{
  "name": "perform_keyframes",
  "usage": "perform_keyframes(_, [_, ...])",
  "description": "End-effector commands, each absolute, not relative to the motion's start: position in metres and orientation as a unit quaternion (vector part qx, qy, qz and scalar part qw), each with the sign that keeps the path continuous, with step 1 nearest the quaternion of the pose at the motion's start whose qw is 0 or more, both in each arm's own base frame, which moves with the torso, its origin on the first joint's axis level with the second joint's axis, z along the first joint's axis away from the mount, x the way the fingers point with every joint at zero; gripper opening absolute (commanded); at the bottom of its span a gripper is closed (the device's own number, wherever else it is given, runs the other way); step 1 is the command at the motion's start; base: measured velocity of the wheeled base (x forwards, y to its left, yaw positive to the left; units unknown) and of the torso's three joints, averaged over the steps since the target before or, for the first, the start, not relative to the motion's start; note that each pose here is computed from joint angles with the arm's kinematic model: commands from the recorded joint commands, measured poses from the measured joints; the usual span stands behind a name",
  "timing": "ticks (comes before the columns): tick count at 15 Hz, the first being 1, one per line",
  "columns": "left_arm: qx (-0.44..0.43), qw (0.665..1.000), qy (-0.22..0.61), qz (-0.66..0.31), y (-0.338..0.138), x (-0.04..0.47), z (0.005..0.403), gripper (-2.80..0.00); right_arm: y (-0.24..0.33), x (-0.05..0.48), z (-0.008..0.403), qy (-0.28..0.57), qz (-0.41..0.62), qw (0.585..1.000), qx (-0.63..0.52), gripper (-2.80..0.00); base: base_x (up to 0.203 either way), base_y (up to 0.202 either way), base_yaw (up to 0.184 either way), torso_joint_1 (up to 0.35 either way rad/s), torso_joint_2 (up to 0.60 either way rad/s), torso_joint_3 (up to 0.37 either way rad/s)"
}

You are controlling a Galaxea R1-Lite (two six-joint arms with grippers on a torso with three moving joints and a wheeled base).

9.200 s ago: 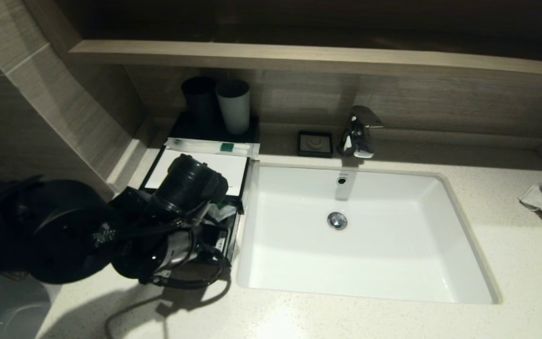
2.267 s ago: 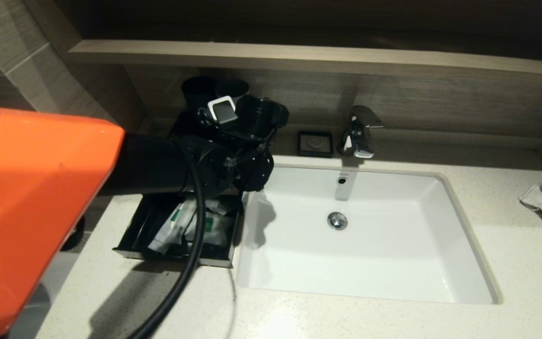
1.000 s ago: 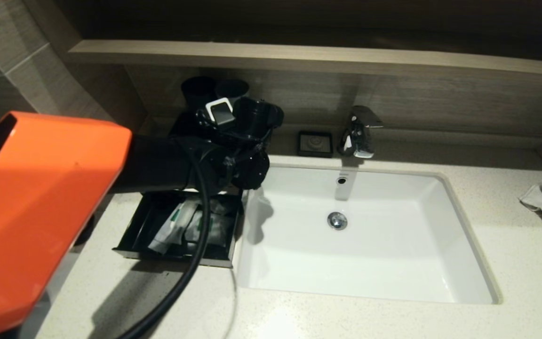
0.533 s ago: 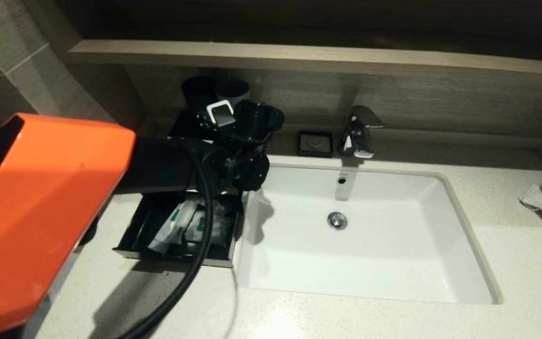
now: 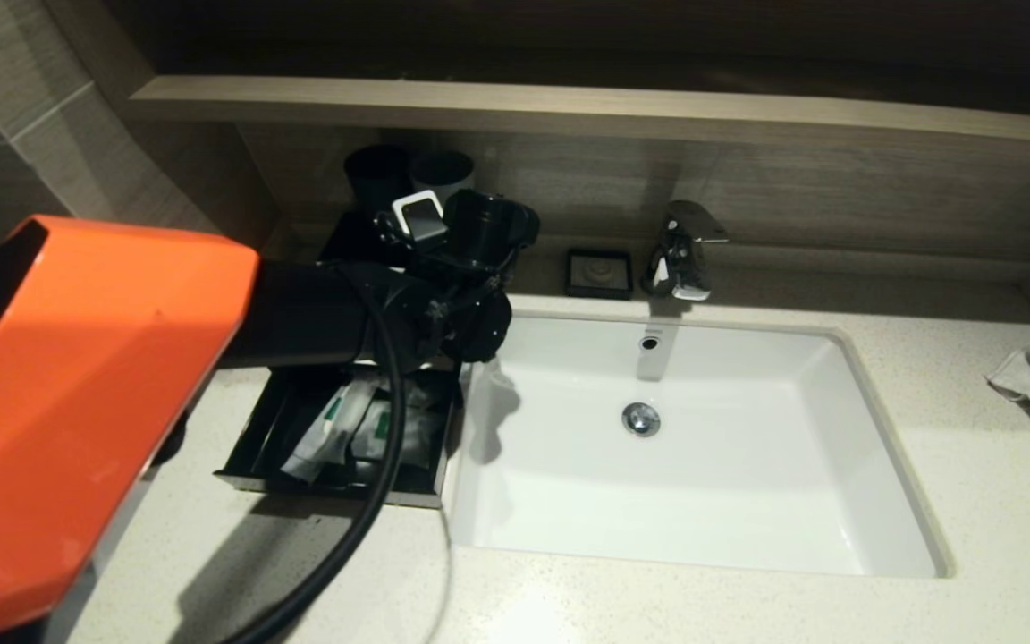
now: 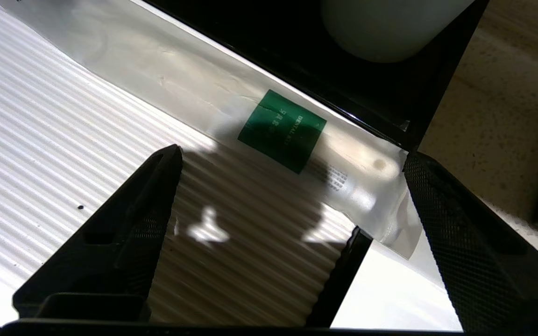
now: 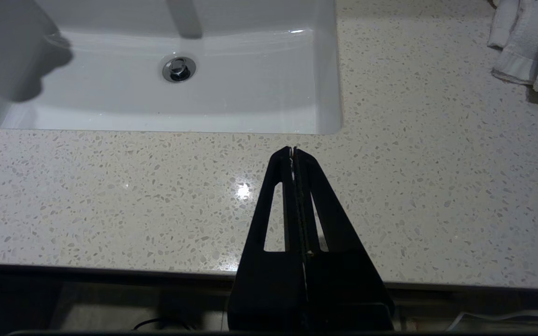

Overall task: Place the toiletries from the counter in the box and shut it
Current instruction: Pick up the bathroom toiletry

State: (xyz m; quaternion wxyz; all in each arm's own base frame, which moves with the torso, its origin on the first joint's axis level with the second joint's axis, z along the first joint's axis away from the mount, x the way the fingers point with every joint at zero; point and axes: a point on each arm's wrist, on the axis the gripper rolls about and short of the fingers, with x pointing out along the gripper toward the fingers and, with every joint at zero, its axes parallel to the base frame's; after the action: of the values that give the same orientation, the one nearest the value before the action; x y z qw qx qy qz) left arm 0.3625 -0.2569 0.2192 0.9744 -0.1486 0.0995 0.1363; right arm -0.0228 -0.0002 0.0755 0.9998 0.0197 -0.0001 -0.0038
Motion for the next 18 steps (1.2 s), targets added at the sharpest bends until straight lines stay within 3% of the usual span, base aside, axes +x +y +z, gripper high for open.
perform_keyframes(1, [-0.15,0.974,0.098,0.139,-0.257,0.362,0.219,-2.8,0.0,-0.023,0.076,0.001,-0.004,1.0,0.02,-2.8,0.0,0.0,0.0,0.0,0.0,0.0])
perform_keyframes(11, [-0.152,0.973,0.098,0.144,-0.249,0.36,0.223,-2.8,0.0,-0.023,0.076,0.001,-0.004,1.0,0.02,-2.8,0.0,0.0,0.0,0.0,0.0,0.0])
perform_keyframes(18, [-0.137,0.972,0.114,0.15,-0.224,0.328,0.228,-2.8,0.0,-0.023,0.076,0.001,-0.004,1.0,0.02,-2.8,0.0,0.0,0.0,0.0,0.0,0.0])
